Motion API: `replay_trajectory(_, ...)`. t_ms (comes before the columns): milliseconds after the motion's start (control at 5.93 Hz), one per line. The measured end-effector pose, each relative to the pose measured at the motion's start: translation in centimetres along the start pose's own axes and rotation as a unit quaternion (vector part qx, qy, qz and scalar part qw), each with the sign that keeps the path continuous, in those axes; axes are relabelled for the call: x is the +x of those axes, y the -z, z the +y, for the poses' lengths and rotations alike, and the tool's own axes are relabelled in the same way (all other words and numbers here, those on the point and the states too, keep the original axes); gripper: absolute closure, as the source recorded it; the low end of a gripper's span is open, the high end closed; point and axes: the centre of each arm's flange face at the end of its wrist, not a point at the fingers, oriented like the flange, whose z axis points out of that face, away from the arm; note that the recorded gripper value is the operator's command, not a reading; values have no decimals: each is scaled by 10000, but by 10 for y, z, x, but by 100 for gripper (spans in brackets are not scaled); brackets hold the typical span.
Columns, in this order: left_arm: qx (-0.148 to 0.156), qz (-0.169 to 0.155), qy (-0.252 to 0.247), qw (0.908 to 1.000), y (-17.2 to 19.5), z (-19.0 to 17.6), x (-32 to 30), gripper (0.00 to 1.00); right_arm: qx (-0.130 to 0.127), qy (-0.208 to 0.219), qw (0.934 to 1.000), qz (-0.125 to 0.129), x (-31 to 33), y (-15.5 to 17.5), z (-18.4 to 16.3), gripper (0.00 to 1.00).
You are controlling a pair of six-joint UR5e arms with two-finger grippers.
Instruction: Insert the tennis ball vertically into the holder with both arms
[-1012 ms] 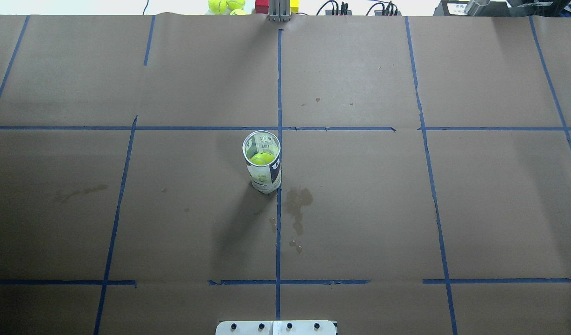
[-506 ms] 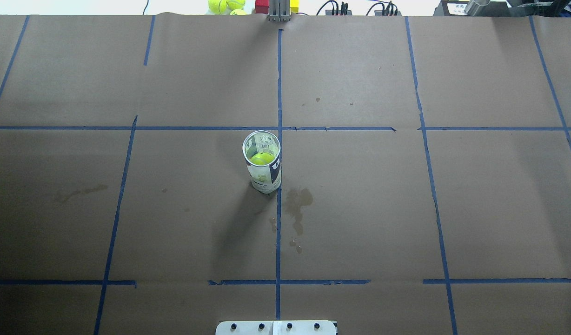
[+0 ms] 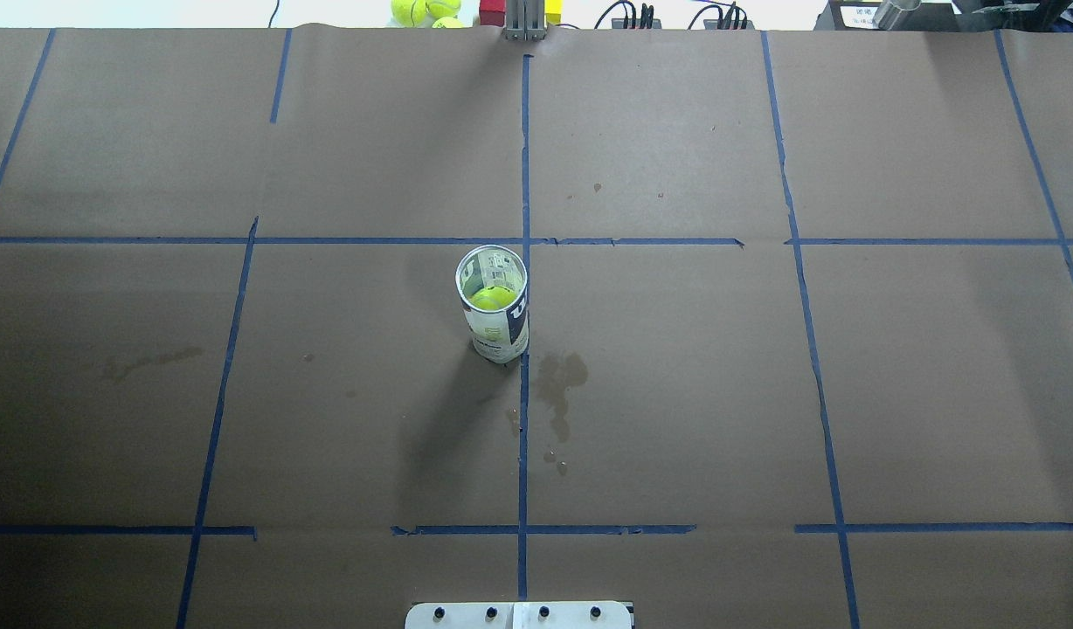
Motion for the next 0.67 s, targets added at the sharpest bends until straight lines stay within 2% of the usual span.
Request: replay_trajectory(675,-25,-3,27,10000,-2,1,-1,0,-33,-33,10000,-7,2,-3,2,0)
